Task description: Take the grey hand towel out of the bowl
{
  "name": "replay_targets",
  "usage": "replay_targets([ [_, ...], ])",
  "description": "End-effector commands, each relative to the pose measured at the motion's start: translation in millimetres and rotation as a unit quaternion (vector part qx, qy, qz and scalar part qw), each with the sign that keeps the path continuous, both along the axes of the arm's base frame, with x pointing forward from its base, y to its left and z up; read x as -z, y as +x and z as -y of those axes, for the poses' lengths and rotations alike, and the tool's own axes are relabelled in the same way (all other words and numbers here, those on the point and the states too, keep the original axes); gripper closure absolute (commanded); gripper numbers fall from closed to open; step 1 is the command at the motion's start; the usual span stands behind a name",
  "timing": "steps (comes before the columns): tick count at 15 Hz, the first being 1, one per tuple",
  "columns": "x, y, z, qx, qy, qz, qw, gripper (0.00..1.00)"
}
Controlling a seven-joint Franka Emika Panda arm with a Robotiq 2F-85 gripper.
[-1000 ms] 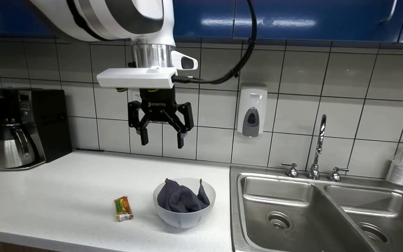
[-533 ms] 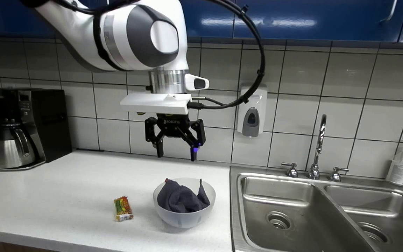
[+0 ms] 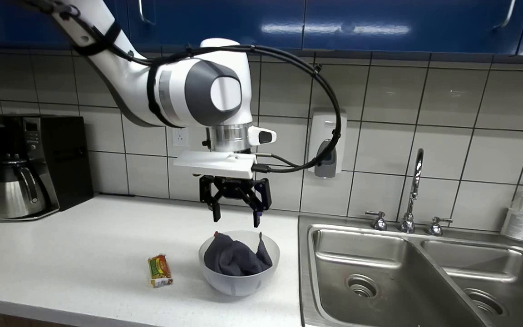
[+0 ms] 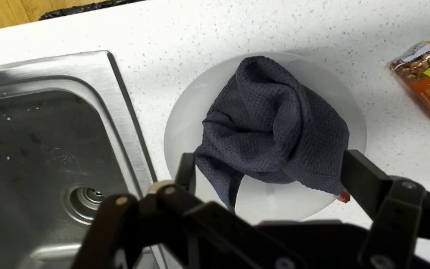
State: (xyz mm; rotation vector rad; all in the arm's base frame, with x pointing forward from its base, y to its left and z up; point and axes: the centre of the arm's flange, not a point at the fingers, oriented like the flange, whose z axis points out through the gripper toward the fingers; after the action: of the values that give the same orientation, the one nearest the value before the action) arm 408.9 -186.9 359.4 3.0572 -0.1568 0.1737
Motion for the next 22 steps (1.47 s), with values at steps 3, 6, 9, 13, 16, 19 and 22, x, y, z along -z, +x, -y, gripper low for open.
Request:
replay_targets([
  [3, 25.1, 31.5, 5.7, -0.010, 0.008, 0.002, 0.9999, 0.00],
  [6, 37.6, 42.1, 1.6, -0.014, 0.012, -0.002, 0.9998, 0.00],
  [9, 49.2, 50.4, -4.0, -0.020, 0.015, -0.011, 0.9996, 0.00],
  [13, 64.4, 56.8, -9.7, -0.025, 0.020, -0.024, 0.9992, 0.00],
  [16, 74.4, 59.3, -12.3, -0.028, 0.022, -0.033, 0.9988, 0.00],
  [19, 83.0, 60.2, -14.9, -0.030, 0.024, -0.043, 0.9983, 0.00],
  [22, 90.0, 60.4, -17.3, -0.033, 0.027, -0.049, 0.9979, 0.00],
])
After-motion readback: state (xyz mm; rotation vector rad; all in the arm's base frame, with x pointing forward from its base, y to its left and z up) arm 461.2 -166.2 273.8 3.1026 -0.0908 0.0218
